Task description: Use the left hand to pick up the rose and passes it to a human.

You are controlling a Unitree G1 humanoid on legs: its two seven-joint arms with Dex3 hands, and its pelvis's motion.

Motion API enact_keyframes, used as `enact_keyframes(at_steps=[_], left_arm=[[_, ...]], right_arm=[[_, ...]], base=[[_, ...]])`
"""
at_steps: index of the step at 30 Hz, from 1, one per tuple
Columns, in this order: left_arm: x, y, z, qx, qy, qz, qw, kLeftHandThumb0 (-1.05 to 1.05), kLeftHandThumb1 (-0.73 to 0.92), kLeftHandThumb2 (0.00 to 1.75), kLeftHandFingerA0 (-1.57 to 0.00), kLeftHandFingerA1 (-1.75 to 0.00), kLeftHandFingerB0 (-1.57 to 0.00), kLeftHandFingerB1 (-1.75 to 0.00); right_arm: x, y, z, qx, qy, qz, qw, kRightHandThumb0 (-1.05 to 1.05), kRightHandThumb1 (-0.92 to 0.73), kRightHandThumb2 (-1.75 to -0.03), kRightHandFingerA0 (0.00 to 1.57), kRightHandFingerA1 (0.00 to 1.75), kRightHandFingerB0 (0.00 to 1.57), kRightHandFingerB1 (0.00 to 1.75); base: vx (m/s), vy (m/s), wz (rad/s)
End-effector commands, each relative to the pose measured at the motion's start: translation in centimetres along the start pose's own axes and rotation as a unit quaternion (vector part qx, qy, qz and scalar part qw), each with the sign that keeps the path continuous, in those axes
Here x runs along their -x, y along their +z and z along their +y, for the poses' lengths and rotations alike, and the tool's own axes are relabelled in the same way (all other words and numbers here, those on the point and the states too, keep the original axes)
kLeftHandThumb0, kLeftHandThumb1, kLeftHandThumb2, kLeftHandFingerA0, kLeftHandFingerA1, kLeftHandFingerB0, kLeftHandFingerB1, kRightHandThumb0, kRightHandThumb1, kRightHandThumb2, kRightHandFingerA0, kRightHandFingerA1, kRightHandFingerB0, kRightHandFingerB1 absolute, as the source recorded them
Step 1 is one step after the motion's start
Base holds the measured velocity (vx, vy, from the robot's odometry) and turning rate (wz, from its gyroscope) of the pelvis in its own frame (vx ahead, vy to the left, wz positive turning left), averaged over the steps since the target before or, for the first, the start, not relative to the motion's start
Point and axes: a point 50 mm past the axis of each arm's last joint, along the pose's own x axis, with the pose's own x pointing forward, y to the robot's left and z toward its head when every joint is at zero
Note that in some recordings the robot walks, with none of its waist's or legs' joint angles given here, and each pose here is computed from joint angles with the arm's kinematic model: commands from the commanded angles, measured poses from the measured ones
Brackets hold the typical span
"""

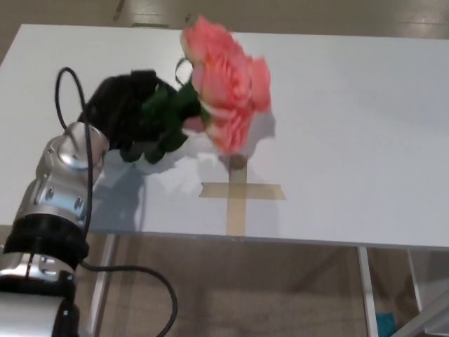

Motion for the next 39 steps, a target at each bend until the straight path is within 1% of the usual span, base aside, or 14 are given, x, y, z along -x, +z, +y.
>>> enact_keyframes(at_steps=[1, 2, 3, 6, 7, 11, 12, 15, 17, 20, 21, 28, 31, 39], left_arm=[[-0.3, 2.1, 0.6, 0.158, -0.001, -0.022, 0.987, -0.16, 0.79, 0.75, -0.86, -1.50, -0.77, -1.13], [-0.3, 2.1, 0.6, 0.159, -0.002, -0.022, 0.987, -0.16, 0.79, 0.75, -0.86, -1.50, -0.77, -1.13], [-0.3, 3.1, 0.7, 0.166, -0.001, -0.038, 0.985, -0.14, 0.79, 0.76, -0.88, -1.46, -0.78, -1.07], [-0.2, 3.8, 0.7, 0.184, -0.002, -0.042, 0.982, -0.14, 0.80, 0.75, -0.89, -1.45, -0.79, -1.06], [-0.2, 4.2, 0.7, 0.210, -0.007, -0.045, 0.977, -0.15, 0.80, 0.73, -0.89, -1.47, -0.80, -1.03], [-0.1, 4.2, 0.7, 0.213, -0.008, -0.042, 0.976, -0.15, 0.80, 0.73, -0.89, -1.47, -0.80, -1.03], [-0.1, 5.1, 0.8, 0.248, -0.014, -0.050, 0.967, -0.13, 0.79, 0.72, -0.86, -1.53, -0.82, -1.01], [0.0, 5.2, 0.8, 0.254, -0.015, -0.049, 0.966, -0.13, 0.79, 0.72, -0.86, -1.53, -0.82, -1.01], [-0.1, 6.8, 0.5, 0.322, -0.030, -0.063, 0.944, -0.13, 0.79, 0.74, -0.90, -1.53, -0.85, -0.96], [0.0, 7.2, 0.4, 0.343, -0.030, -0.060, 0.937, -0.14, 0.80, 0.73, -0.91, -1.54, -0.85, -0.96], [0.0, 8.0, -0.1, 0.385, -0.033, -0.054, 0.921, -0.13, 0.79, 0.73, -0.97, -1.51, -0.86, -0.96], [0.1, 8.5, -0.4, 0.408, -0.039, -0.047, 0.911, -0.13, 0.80, 0.73, -1.00, -1.49, -0.87, -0.96], [-0.1, 8.9, -1.1, 0.458, -0.057, -0.040, 0.886, -0.11, 0.81, 0.73, -1.01, -1.45, -0.88, -0.96], [0.0, 8.2, -1.6, 0.463, -0.070, -0.026, 0.883, -0.12, 0.85, 0.69, -0.99, -1.44, -0.86, -0.99]], right_arm=[[0.1, -0.6, -0.1, -0.006, 0.004, 0.008, 1.000, -0.39, -0.58, -0.78, 0.63, 0.54, 0.49, 0.49], [0.1, -0.6, -0.1, -0.006, 0.004, 0.008, 1.000, -0.39, -0.58, -0.78, 0.63, 0.54, 0.49, 0.49], [0.1, -0.7, -0.1, -0.005, 0.005, 0.008, 1.000, -0.39, -0.58, -0.78, 0.63, 0.54, 0.49, 0.49], [0.1, -0.7, -0.2, -0.004, 0.005, 0.009, 1.000, -0.38, -0.58, -0.78, 0.63, 0.54, 0.49, 0.49], [0.1, -0.7, -0.1, -0.002, 0.006, 0.008, 1.000, -0.33, -0.67, -0.59, 0.69, 0.42, 0.53, 0.37], [0.1, -0.7, -0.1, -0.002, 0.006, 0.008, 1.000, -0.33, -0.67, -0.59, 0.69, 0.42, 0.53, 0.37], [0.1, -0.7, -0.1, 0.000, 0.005, 0.009, 1.000, -0.32, -0.67, -0.59, 0.69, 0.42, 0.54, 0.38], [0.1, -0.7, -0.1, 0.000, 0.005, 0.009, 1.000, -0.32, -0.67, -0.59, 0.69, 0.42, 0.54, 0.38], [0.1, -0.6, -0.2, -0.006, 0.006, 0.009, 1.000, -0.33, -0.67, -0.59, 0.70, 0.43, 0.54, 0.38], [0.1, -0.6, -0.2, -0.004, 0.008, 0.009, 1.000, -0.33, -0.67, -0.59, 0.70, 0.43, 0.55, 0.38], [0.1, -0.7, -0.2, -0.003, 0.010, 0.010, 1.000, -0.33, -0.67, -0.59, 0.70, 0.43, 0.55, 0.38], [0.1, -0.7, -0.1, 0.000, 0.010, 0.010, 1.000, -0.33, -0.67, -0.59, 0.70, 0.43, 0.55, 0.38], [0.0, -0.4, -0.1, -0.001, 0.013, 0.006, 1.000, -0.32, -0.67, -0.60, 0.69, 0.43, 0.55, 0.38], [0.0, -0.3, 0.0, 0.001, 0.017, 0.009, 1.000, -0.33, -0.67, -0.59, 0.70, 0.43, 0.55, 0.38]], base=[[0.00, 0.000, 0.00], [0.00, 0.000, 0.00], [0.00, 0.000, 0.00], [0.00, 0.000, 0.00], [0.00, 0.000, 0.00], [0.00, 0.000, 0.00], [0.00, 0.000, 0.00], [0.00, 0.000, 0.00], [0.00, 0.000, 0.00], [0.00, 0.000, 0.00], [0.00, 0.000, 0.00], [0.00, 0.000, 0.00], [0.00, 0.000, 0.00], [0.00, 0.000, 0.00]])
